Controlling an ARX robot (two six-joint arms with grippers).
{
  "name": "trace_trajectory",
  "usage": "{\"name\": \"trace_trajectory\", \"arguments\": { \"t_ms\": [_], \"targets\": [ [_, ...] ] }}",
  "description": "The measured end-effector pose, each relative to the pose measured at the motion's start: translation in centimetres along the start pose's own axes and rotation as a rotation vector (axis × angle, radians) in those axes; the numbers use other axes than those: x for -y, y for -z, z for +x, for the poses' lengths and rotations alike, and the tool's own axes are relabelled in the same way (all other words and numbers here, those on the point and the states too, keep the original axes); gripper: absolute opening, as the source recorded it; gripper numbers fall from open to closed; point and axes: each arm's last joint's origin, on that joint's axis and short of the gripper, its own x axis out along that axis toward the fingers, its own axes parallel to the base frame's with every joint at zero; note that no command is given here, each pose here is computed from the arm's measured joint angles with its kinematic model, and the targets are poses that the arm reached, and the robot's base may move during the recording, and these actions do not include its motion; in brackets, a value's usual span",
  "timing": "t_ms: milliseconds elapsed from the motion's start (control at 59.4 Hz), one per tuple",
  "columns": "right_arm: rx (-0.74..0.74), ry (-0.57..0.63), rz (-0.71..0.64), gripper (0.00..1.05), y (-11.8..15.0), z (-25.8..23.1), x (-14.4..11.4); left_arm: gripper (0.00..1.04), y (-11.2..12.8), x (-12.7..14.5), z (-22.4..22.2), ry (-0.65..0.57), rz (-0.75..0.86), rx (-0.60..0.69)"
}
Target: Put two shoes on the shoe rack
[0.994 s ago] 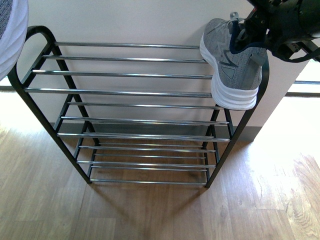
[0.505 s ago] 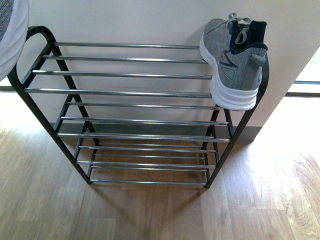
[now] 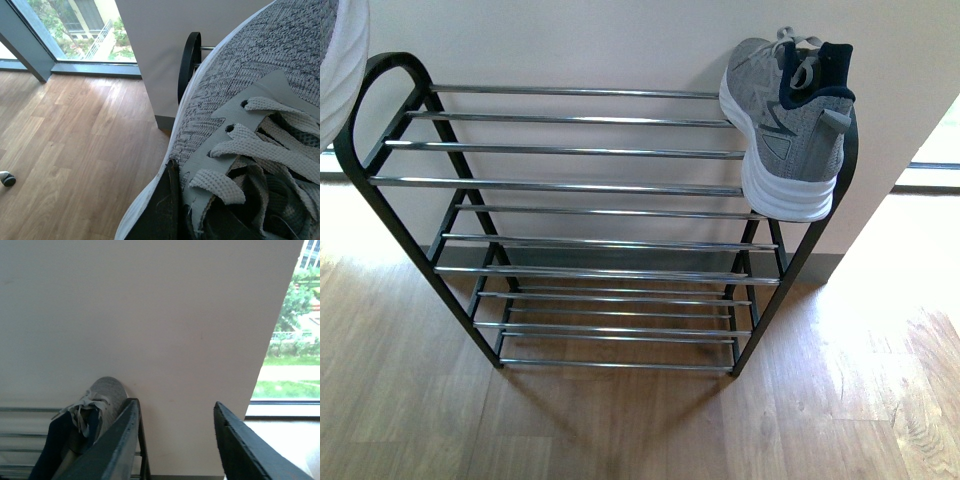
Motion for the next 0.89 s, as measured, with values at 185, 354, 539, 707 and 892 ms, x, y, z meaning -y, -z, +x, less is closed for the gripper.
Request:
{"name": "trace_trajectory", "arguments": {
  "t_ms": [185, 354, 539, 707, 892],
  "targets": [
    [-0.023, 0.006, -0.021, 0.08, 1.5, -3.5, 0.1, 0.01, 0.0, 0.0, 0.0, 0.006, 0.000, -0.001],
    [-0.013, 0.006, -0.029, 0.01, 2.0, -5.9, 0.1, 0.01, 0.0, 0.0, 0.0, 0.005, 0.000, -0.001],
    [-0.016, 0.006, -0.029, 0.01, 2.6, -8.1, 0.1, 0.01, 0.0, 0.0, 0.0, 0.005, 0.000, -0.001],
    [-0.017, 0.007, -0.029, 0.01, 3.0, -9.7, 0.1, 0.01, 0.0, 0.0, 0.0, 0.005, 0.000, -0.001],
    [-0.024, 0.007, -0.029, 0.01, 4.2, -11.0, 0.2, 0.01, 0.0, 0.0, 0.0, 0.005, 0.000, -0.001]
  ]
}}
